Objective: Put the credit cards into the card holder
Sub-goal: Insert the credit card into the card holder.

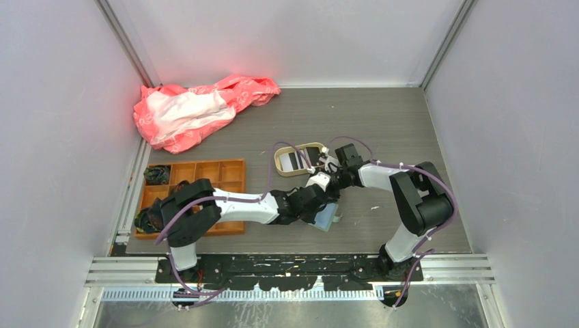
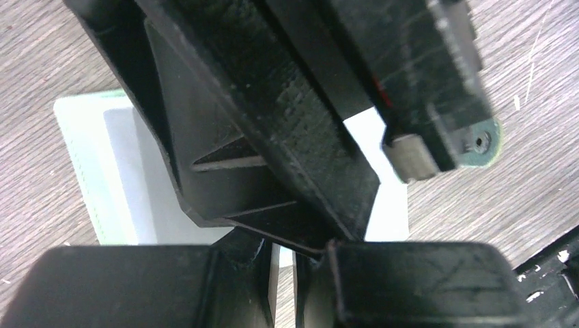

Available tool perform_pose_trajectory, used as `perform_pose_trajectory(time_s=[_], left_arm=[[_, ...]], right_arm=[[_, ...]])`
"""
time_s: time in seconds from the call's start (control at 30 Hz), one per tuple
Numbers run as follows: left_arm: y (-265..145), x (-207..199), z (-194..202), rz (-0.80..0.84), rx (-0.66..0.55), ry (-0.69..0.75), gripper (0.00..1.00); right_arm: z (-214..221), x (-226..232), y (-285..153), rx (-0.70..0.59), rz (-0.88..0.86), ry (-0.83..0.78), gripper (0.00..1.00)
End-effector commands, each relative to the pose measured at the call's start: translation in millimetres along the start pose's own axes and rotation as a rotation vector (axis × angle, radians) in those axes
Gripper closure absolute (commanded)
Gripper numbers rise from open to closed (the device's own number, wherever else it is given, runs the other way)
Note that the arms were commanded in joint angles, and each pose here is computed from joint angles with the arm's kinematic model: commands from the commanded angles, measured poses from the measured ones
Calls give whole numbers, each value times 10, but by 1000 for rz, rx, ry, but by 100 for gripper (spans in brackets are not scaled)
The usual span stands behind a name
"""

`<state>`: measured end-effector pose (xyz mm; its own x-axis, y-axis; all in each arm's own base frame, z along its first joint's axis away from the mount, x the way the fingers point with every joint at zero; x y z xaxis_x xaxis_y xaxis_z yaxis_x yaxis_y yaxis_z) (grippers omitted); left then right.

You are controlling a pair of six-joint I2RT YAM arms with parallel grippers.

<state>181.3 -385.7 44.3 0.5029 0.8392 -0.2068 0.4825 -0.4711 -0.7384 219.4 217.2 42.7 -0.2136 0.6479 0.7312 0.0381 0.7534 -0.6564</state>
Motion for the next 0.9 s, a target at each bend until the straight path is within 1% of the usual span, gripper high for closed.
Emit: perform_pose_trajectory(time_s=[0.0,0.13,0.3,0.5,0.6,0.67,0.73,0.87], left_arm=[[-50,205,-99,-105,-38,-3,88],[-59,252,-130,-112,-48,-16,88],[-93,262,-185,-89,-70,-39,88],[-188,213,-289,-37,-116,-45,87],[-268,170,-370,4,-162,-50,87],[-333,211,-398,6,-180,-58,87],[-398,241,-478,17,-219,-85,86],[-504,422,-546,18,-251,-166,84]], right_arm=[[-109,65,-101,-46,27,-108,45],[-109,145,-194,-45,-13,-166,33],[-127,250,-316,-62,-67,-213,24],[-111,268,-362,-44,-62,-238,19],[-137,242,-389,-41,-37,-219,18],[-152,209,-400,-43,-9,-206,18],[-178,175,-416,-52,18,-178,17],[-221,131,-438,-67,58,-118,14]])
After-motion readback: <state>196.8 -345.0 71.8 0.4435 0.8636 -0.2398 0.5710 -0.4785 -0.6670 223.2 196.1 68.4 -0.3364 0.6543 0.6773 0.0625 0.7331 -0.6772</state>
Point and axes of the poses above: each gripper's point midway between its finger pads, its own y axis out along the fingers, its own x axis along the line the jaws close on, z = x × y, the point moved 2 cm from there along -y, back along the fingers, and after that the axes turned 4 degrees about -y, right-handed, at the moved point
